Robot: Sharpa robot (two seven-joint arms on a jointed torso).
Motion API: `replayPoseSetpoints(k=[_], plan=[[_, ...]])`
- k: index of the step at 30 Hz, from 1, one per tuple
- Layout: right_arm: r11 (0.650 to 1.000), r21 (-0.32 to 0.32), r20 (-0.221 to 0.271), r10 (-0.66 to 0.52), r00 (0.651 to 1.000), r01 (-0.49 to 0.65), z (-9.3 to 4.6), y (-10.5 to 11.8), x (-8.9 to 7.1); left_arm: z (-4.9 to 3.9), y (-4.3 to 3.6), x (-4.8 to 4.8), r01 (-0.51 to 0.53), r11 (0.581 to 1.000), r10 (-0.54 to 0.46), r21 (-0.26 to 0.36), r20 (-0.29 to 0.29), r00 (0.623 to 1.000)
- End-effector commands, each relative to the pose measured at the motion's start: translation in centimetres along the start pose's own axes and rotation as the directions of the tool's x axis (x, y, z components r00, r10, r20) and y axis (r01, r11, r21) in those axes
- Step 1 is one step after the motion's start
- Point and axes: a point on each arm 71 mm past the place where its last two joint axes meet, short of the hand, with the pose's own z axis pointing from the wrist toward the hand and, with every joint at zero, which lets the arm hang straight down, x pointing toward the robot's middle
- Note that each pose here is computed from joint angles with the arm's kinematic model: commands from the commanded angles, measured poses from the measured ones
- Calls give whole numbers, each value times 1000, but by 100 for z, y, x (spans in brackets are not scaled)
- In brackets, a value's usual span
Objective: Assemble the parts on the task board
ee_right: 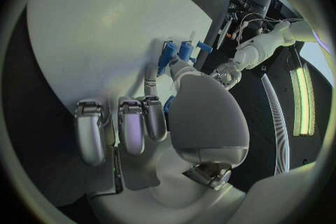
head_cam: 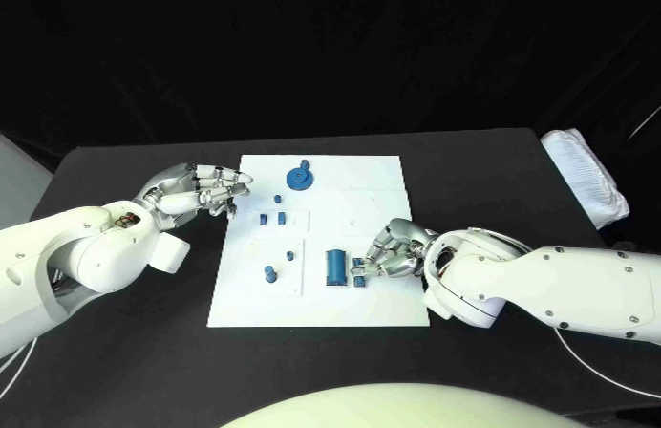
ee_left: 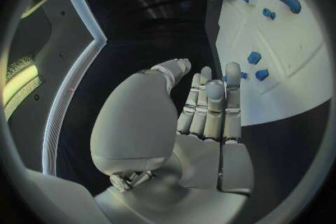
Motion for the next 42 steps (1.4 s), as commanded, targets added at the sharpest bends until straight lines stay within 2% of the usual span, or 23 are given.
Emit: replayPoseSetpoints(k=[1,11,22,42], plan=[[1000,5,-13,-18,1000,18,14,-47,20,4,-7,20,1,1000,-1,5,-16,1000],[997,-52,13,55,998,-54,-10,10,19,8,-6,20,0,1000,0,5,-15,1000],[997,-60,25,55,998,-53,-66,-23,-16,9,-5,16,0,1000,0,5,-14,1000],[999,-47,-44,-19,999,17,-126,-73,36,13,-2,12,0,1000,0,5,-15,1000]])
